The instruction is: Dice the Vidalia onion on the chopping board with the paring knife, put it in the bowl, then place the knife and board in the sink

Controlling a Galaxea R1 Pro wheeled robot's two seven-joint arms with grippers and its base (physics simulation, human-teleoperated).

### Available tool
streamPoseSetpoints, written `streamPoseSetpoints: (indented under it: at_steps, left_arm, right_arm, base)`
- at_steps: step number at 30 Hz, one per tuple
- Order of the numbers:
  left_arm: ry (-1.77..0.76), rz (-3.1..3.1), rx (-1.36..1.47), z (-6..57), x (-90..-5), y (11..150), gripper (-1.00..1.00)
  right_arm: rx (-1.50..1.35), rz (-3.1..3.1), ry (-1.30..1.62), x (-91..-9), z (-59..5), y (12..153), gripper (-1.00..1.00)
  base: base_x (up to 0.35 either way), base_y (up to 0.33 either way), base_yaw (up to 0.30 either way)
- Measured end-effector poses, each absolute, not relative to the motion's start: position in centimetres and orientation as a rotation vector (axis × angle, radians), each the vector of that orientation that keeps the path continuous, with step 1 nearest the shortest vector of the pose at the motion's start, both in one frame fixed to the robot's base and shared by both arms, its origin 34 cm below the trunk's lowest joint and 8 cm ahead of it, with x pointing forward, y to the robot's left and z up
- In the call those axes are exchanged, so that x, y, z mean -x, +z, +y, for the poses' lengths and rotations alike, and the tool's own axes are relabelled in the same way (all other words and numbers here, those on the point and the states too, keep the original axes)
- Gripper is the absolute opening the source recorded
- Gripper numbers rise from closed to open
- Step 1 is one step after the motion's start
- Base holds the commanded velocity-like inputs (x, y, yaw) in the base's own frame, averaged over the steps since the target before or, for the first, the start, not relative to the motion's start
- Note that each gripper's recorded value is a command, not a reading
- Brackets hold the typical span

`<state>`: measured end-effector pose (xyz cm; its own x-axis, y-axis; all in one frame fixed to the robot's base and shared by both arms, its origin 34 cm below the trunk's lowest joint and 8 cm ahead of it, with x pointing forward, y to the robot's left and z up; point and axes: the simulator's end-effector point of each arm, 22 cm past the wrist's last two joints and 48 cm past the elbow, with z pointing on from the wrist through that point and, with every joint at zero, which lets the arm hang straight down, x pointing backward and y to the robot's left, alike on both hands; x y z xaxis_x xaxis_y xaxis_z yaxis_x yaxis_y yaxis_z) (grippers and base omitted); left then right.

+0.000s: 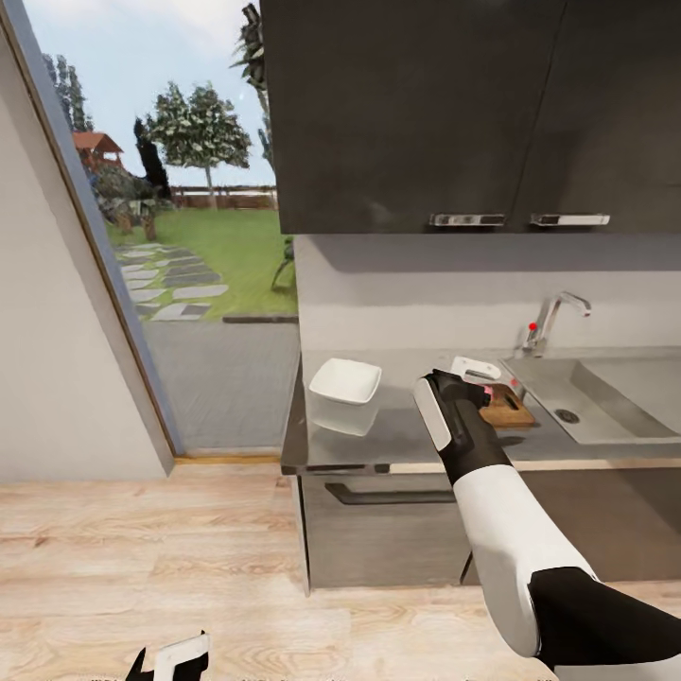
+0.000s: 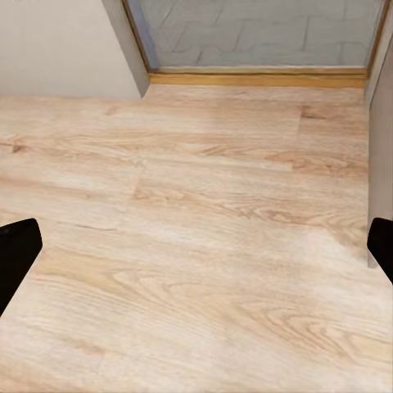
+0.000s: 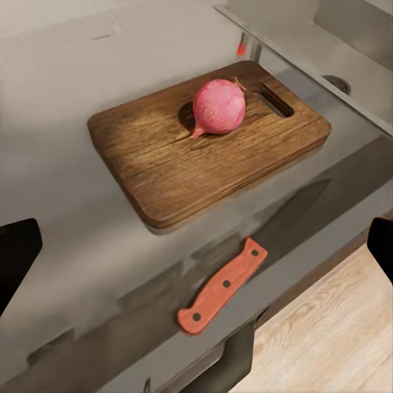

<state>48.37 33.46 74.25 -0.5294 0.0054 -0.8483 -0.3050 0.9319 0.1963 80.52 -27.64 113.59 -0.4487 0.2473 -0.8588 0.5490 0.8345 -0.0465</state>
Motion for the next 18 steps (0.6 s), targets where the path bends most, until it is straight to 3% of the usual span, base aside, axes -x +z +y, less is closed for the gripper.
streamPoseSetpoints:
  at_steps: [18]
  left_arm:
    - [0.4, 2.122, 0.209, 33.4, -47.8, 73.4, 1.0]
  right_arm:
    - [-0.586, 2.073, -0.408, -80.8, -27.7, 111.7, 1.0]
  base:
    - [0.014, -0.008, 0.0]
